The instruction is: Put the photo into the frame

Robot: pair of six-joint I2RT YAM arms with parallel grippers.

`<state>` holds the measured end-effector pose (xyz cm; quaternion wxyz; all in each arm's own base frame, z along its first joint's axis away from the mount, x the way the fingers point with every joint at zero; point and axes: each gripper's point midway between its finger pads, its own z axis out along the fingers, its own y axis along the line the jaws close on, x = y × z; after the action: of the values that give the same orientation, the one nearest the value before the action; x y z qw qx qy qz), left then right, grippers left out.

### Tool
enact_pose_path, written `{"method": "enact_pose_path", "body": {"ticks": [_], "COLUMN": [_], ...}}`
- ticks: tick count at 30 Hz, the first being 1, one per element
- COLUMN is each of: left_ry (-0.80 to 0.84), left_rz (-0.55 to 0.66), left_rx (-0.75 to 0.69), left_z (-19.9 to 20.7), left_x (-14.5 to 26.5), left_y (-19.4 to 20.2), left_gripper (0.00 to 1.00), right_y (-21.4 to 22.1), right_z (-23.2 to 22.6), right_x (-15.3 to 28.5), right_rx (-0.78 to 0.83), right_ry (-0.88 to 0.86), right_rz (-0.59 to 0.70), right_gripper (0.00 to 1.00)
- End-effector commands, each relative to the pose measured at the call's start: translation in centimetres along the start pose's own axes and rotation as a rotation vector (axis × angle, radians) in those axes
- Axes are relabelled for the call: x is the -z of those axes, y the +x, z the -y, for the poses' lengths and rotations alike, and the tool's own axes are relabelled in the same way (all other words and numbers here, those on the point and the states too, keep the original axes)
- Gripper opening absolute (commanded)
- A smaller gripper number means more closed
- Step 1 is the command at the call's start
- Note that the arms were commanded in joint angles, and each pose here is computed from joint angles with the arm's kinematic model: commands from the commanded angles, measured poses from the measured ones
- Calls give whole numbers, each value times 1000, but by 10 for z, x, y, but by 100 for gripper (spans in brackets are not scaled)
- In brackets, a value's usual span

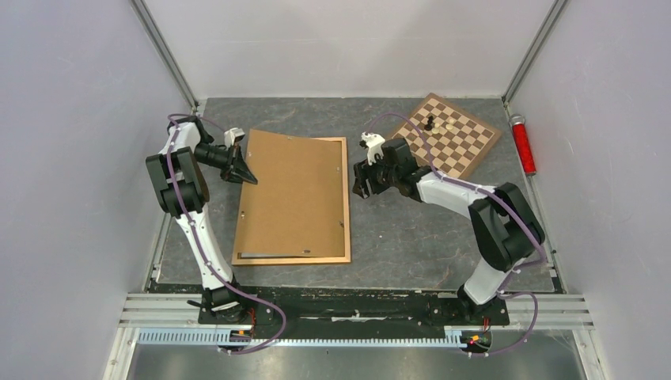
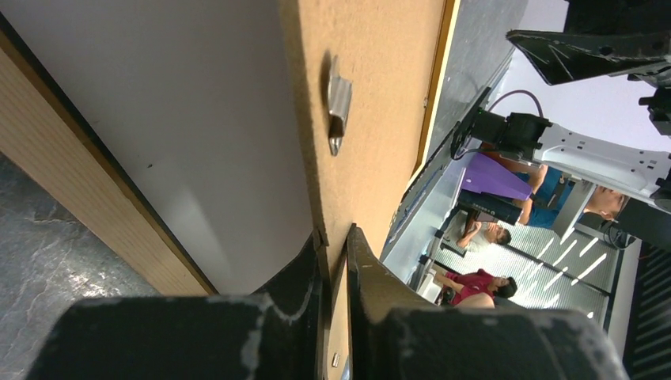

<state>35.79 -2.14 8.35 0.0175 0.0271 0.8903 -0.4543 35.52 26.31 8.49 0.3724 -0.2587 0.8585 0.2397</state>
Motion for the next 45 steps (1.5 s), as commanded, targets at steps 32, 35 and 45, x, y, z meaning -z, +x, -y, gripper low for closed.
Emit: {"method": "enact_pose_path", "body": {"ticks": [32, 35, 45], "left_ry": [-175, -179, -100], "left_rz": [-43, -43, -33], "left_rx": [-173, -171, -158], "left_z": [-22, -17, 11], "left_x": [0, 5, 15], "left_y": [13, 13, 14], "left_gripper": [2, 2, 2], "right_y": [12, 15, 15], "right_z": [-32, -27, -21], "right_x": [-60, -62, -60], "right_rx": [-44, -45, -32], "right_ry": [-170, -145, -111], "right_rz": [-79, -91, -94], "right_gripper": [65, 64, 56]}}
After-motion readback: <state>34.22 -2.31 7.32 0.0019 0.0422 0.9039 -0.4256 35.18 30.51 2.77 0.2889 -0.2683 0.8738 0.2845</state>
